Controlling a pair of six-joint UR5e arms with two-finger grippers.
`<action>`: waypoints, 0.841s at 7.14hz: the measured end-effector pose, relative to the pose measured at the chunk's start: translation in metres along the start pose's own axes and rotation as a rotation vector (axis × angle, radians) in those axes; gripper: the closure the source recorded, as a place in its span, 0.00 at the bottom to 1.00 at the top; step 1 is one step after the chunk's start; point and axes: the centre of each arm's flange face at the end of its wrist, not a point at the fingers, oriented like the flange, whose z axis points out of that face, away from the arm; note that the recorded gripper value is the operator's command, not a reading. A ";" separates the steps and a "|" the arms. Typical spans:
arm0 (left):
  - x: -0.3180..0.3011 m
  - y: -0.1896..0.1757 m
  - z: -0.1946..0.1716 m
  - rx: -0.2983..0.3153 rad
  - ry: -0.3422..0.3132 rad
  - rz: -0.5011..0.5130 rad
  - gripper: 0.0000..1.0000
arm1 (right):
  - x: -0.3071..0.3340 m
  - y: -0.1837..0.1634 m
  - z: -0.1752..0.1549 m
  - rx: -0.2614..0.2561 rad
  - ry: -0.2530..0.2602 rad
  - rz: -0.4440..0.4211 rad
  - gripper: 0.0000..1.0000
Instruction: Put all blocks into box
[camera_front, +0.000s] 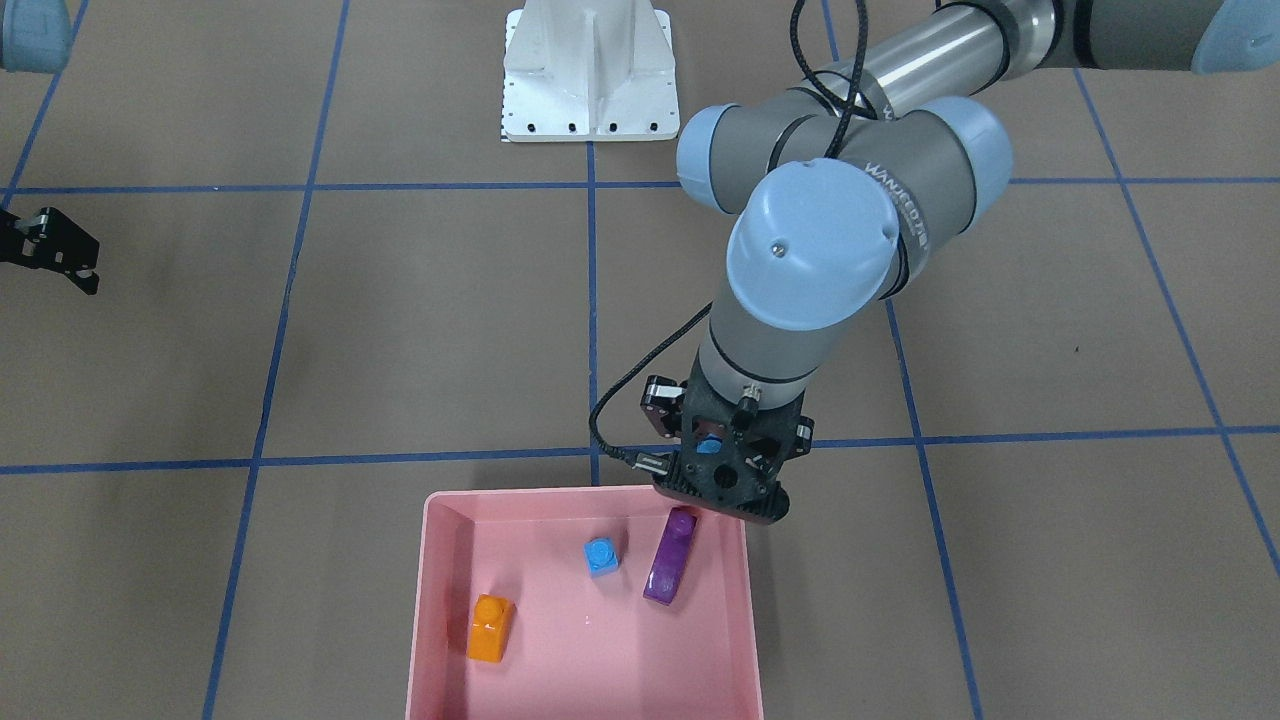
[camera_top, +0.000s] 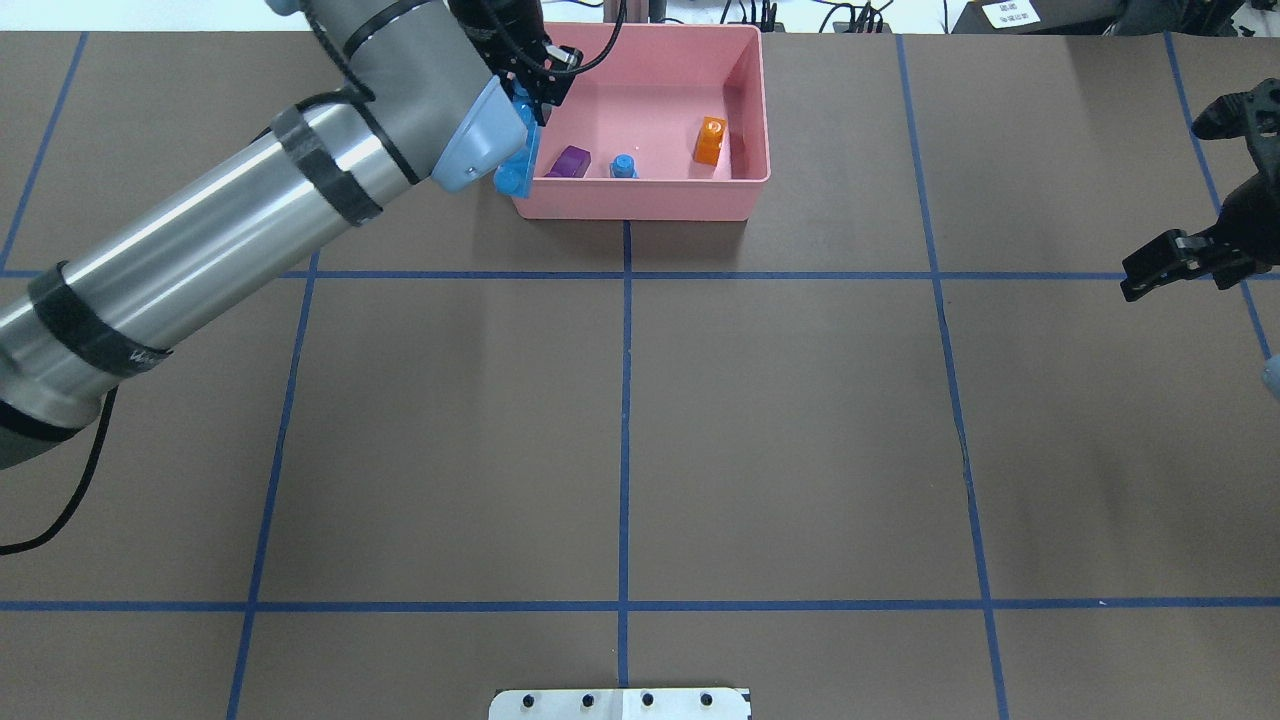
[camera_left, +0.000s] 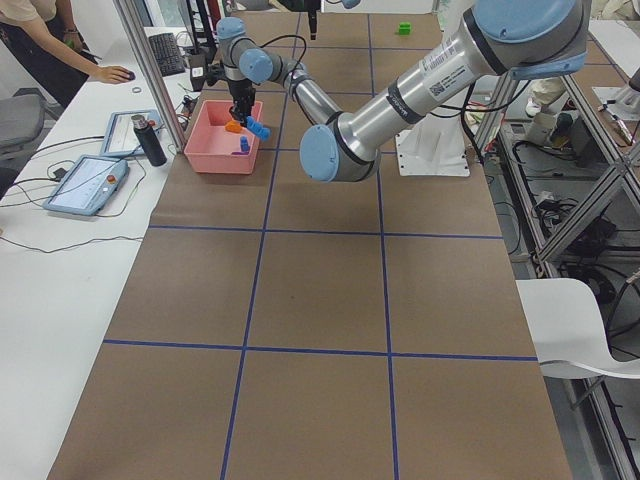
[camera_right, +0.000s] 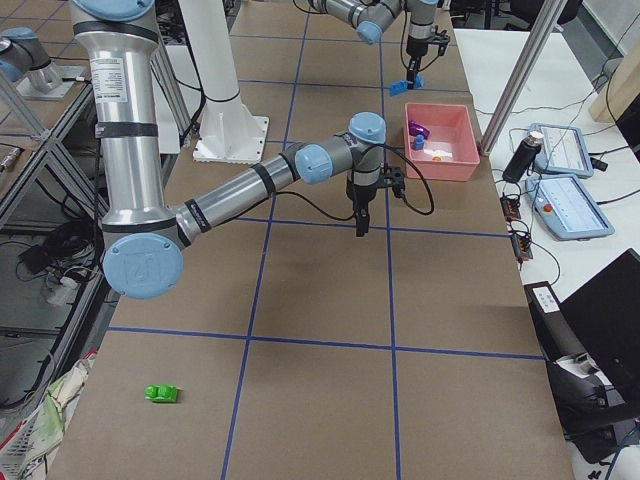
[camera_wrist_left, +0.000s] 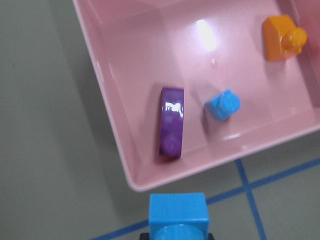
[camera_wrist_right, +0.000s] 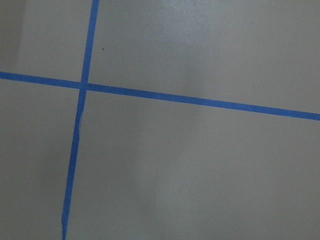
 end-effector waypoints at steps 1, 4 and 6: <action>0.008 -0.024 -0.002 0.023 -0.016 0.020 1.00 | -0.001 -0.001 -0.001 0.002 0.000 -0.001 0.01; 0.018 -0.083 0.011 0.147 -0.175 0.150 1.00 | -0.002 -0.001 -0.002 0.005 -0.003 -0.003 0.01; 0.006 -0.091 0.050 0.195 -0.265 0.240 0.40 | -0.002 -0.001 -0.003 0.007 -0.004 -0.002 0.01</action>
